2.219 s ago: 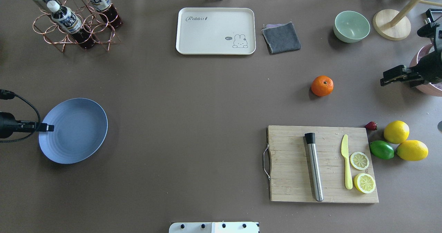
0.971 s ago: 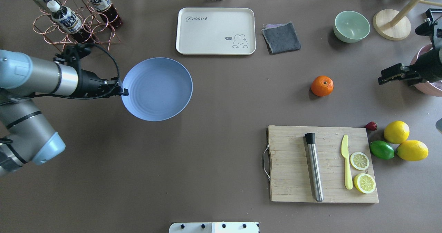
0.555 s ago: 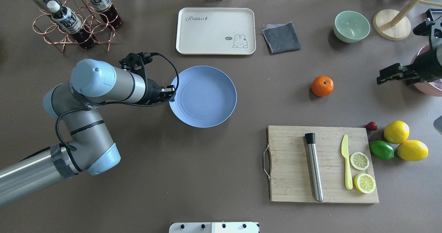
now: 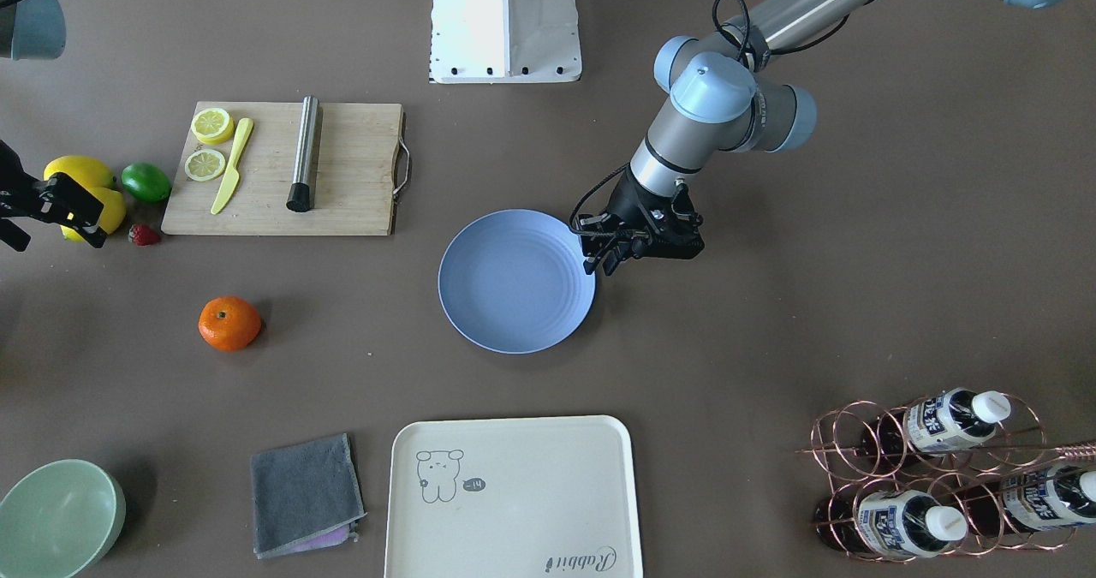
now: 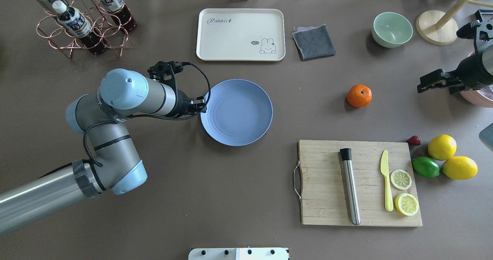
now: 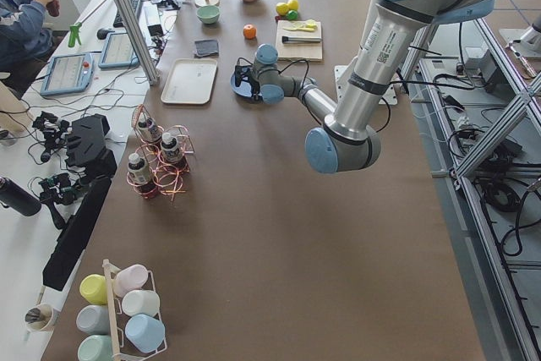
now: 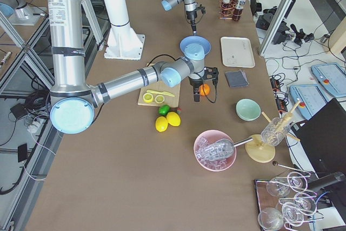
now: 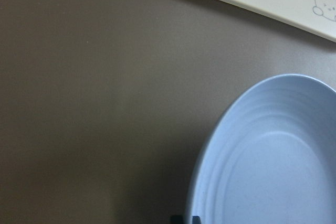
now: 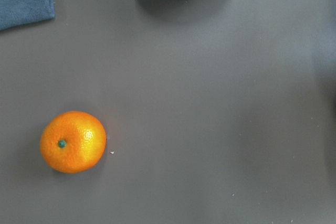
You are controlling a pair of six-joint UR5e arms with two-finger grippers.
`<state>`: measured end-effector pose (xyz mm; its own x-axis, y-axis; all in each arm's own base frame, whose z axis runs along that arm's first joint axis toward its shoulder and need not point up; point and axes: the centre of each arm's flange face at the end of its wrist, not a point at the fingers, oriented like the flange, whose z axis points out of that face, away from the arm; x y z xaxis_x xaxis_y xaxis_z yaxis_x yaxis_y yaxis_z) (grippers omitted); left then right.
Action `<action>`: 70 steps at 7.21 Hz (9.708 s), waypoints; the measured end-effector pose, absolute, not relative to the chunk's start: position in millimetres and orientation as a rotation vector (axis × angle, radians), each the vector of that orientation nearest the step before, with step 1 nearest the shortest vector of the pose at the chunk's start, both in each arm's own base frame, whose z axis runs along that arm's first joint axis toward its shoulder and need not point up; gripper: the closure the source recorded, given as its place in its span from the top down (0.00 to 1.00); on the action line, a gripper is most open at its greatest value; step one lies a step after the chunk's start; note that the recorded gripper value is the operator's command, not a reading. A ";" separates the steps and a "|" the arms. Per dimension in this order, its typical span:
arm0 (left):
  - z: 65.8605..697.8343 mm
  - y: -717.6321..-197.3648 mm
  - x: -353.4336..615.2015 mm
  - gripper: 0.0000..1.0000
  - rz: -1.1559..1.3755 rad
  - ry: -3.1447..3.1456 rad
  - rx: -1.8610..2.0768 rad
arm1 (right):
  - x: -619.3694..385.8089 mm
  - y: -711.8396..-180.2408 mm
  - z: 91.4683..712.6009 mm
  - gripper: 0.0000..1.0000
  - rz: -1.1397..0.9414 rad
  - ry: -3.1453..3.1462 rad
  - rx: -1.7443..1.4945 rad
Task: Pick orange to plate
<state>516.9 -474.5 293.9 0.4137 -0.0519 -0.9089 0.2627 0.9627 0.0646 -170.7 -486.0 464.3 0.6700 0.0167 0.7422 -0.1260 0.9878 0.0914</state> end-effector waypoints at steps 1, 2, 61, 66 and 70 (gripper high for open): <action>291.9 -478.0 506.0 0.98 -0.188 1.132 0.229 | -172.5 -488.9 461.5 1.00 0.079 -0.836 0.143; 297.9 -488.7 478.2 0.98 -0.175 1.131 0.236 | -175.7 -494.0 458.3 1.00 0.076 -0.839 0.147; 612.9 -472.4 -99.5 0.98 0.189 0.723 0.036 | 57.3 -466.0 585.3 1.00 -0.165 -0.640 0.019; 612.2 -468.9 -99.1 0.98 0.193 0.721 0.041 | 100.6 -407.6 637.7 1.00 -0.070 -0.665 -0.047; 621.5 -464.7 -97.3 0.98 0.188 0.724 0.018 | 99.1 -405.9 641.0 1.00 -0.066 -0.687 -0.052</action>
